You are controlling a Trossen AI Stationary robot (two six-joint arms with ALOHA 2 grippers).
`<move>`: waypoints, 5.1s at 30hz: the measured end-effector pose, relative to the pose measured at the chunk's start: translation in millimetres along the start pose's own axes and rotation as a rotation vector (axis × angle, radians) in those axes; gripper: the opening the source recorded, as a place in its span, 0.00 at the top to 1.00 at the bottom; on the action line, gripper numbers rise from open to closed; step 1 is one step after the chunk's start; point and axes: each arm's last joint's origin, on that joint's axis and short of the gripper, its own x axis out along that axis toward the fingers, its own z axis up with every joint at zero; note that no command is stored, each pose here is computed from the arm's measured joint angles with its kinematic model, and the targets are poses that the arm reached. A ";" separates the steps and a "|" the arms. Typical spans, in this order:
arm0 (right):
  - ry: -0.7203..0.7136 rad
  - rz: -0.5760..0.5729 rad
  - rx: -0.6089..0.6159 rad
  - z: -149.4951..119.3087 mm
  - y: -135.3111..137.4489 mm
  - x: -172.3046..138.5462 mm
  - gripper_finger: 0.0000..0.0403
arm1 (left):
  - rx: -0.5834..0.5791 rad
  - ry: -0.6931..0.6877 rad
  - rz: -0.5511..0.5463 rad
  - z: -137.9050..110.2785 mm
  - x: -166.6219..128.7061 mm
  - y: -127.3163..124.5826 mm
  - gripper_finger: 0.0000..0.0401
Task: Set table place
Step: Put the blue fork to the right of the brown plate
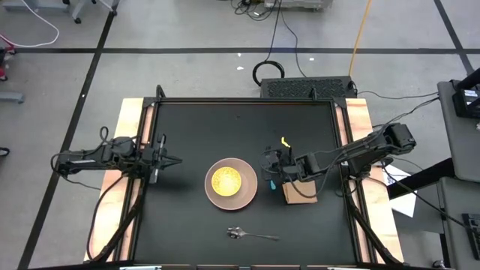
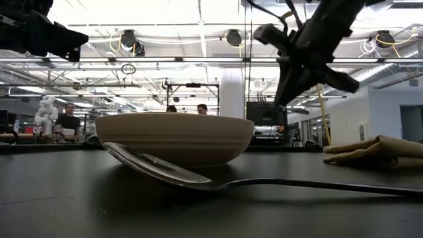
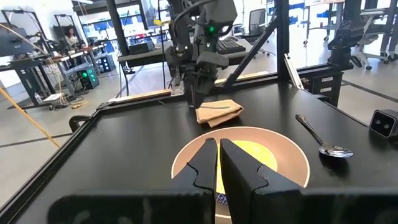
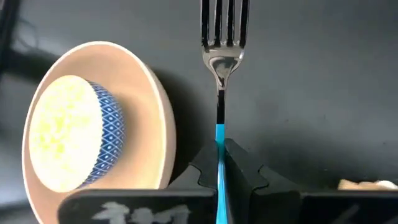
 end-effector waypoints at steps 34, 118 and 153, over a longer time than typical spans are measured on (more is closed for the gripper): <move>-0.611 0.274 -0.754 19.6 4.7 -93.0 1.00 | -0.022 0.019 -0.012 -2.0 0.0 -0.6 0.94; -0.554 0.644 -0.403 -81.1 16.1 -97.1 1.00 | 0.012 0.009 -0.009 -1.0 0.0 -0.4 0.94; 0.052 0.132 -0.080 -34.4 -5.6 -32.3 1.00 | 0.006 0.000 -0.009 -0.1 0.0 -0.3 0.94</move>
